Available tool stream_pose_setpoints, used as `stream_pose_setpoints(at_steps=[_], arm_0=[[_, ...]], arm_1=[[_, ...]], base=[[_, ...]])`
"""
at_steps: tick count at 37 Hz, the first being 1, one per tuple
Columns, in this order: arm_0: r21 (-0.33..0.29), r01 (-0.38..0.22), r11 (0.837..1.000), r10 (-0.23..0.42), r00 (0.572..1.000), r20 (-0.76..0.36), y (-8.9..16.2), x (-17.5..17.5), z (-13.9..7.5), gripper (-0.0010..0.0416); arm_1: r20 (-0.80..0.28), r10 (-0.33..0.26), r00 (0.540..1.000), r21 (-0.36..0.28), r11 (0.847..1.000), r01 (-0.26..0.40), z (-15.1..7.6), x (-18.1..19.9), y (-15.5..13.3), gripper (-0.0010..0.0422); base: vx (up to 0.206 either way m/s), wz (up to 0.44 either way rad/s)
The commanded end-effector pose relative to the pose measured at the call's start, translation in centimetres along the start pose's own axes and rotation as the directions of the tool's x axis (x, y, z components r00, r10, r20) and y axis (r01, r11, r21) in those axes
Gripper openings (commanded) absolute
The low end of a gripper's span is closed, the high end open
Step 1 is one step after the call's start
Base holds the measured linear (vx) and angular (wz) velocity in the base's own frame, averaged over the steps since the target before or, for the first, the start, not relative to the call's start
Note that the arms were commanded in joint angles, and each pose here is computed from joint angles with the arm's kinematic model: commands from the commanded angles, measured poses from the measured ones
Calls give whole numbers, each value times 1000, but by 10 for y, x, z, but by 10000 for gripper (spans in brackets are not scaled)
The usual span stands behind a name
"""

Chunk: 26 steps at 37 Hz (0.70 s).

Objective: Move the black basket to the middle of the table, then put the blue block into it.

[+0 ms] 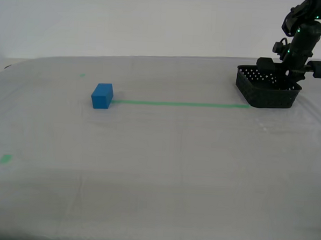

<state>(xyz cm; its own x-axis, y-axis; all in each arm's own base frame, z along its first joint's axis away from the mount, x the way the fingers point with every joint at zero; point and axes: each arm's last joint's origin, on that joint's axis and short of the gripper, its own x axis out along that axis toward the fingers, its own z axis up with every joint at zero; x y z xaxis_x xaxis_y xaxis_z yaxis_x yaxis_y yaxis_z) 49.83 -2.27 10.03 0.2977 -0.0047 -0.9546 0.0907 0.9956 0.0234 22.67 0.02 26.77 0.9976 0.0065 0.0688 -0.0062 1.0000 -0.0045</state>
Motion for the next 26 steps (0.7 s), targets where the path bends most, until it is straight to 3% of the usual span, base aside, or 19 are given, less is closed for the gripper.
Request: stream_pose_setpoints(at_steps=[1, 4, 26], arm_0=[[3, 2, 1000, -2, 1000, -1, 0, 0, 0, 18], [2, 2, 1000, -2, 1000, 0, 0, 0, 0, -5], [-6, -1, 1000, 1, 1000, -5, 5, -17, 1, -1]], arm_1=[[6, 0, 1000, 1, 1000, 0, 1, 0, 0, 0], [6, 0, 1000, 1, 1000, 0, 1, 0, 0, 0], [6, 0, 1000, 1, 1000, 0, 1, 0, 0, 0]], base=[[0, 0], [0, 0], [0, 0]])
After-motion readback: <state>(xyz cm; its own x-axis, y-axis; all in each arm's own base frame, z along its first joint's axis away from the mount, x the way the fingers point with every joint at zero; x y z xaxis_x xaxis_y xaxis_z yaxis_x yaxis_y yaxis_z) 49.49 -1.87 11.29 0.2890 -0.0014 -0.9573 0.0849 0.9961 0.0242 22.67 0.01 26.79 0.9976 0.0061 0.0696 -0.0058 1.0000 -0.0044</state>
